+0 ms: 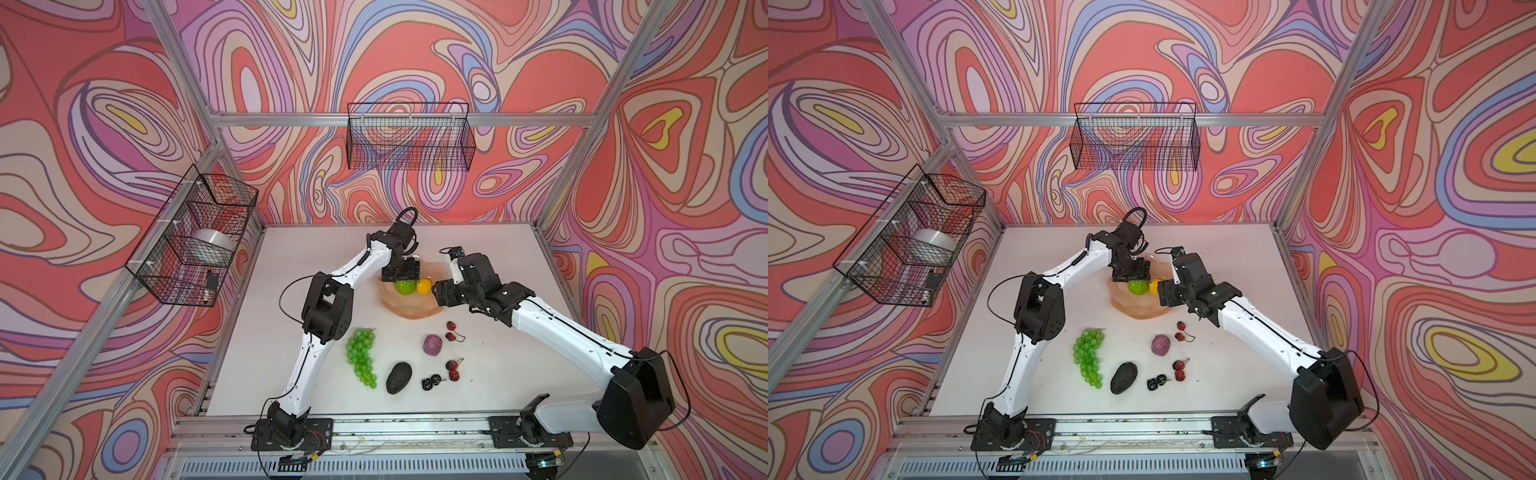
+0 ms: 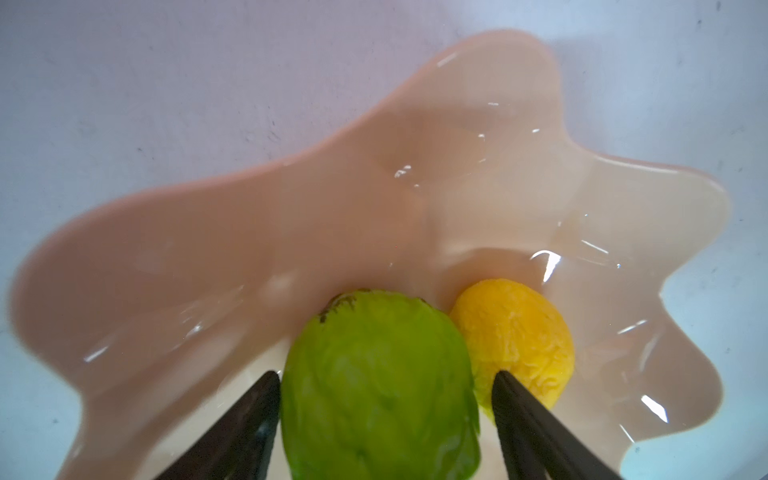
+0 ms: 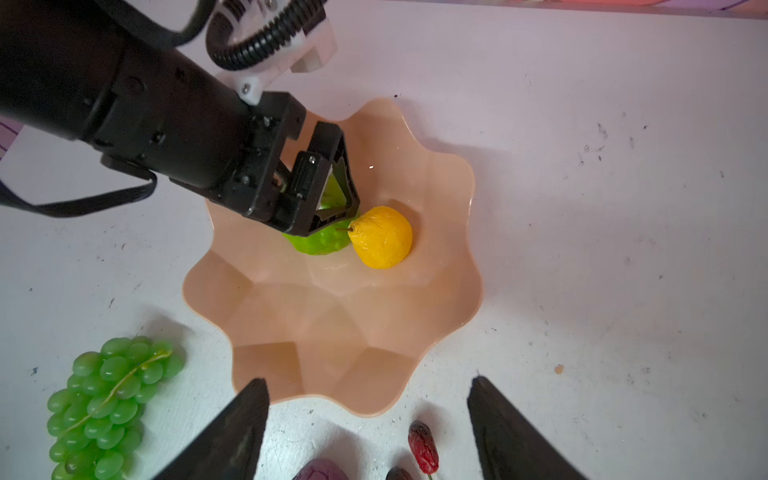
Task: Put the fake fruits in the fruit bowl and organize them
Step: 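Open the left gripper to release the green fruit and lift away, then grasp the purple fig with the right gripper while the left arm draws back, then lift the purple fig with the right gripper and lower it into the bowl, then open the right gripper to release the fig while the left gripper grasps the avocado, then carry the dark avocado with the left gripper into the bowl beside the fig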
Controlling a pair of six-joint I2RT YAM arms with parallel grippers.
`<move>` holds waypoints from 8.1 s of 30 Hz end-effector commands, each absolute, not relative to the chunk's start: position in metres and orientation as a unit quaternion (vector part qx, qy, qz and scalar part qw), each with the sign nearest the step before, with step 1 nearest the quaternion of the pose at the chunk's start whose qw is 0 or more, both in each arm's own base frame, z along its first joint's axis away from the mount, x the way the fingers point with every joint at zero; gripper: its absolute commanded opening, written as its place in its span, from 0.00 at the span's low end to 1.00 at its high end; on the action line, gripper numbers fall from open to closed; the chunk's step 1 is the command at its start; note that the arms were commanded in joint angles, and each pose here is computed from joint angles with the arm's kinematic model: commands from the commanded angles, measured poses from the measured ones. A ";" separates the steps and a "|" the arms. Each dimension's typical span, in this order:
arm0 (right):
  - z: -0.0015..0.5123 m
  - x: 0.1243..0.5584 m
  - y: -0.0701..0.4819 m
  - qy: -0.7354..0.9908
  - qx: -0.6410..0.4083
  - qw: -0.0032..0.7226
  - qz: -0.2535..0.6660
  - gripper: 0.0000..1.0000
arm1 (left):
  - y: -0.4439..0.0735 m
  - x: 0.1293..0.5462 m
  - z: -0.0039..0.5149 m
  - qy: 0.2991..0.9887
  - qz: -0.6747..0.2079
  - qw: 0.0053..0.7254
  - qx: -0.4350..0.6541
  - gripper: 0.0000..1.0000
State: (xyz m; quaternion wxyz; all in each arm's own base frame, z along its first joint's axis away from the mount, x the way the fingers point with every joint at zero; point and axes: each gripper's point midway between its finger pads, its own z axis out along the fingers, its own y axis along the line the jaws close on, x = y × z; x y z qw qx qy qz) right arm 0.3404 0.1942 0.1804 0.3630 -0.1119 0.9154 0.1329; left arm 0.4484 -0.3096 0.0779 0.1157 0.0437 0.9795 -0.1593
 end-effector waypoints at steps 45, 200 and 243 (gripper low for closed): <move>0.059 0.218 0.224 0.973 -0.166 0.157 0.034 0.77 | -0.180 0.293 0.131 0.971 -0.130 0.200 0.007 0.83; 0.177 0.363 0.186 0.930 -0.124 0.343 0.038 0.84 | -0.282 0.149 0.061 0.954 -0.113 0.003 0.277 0.85; 0.161 0.353 0.180 0.926 -0.081 0.364 0.063 0.83 | -0.289 0.260 0.149 0.969 -0.210 0.045 0.119 0.45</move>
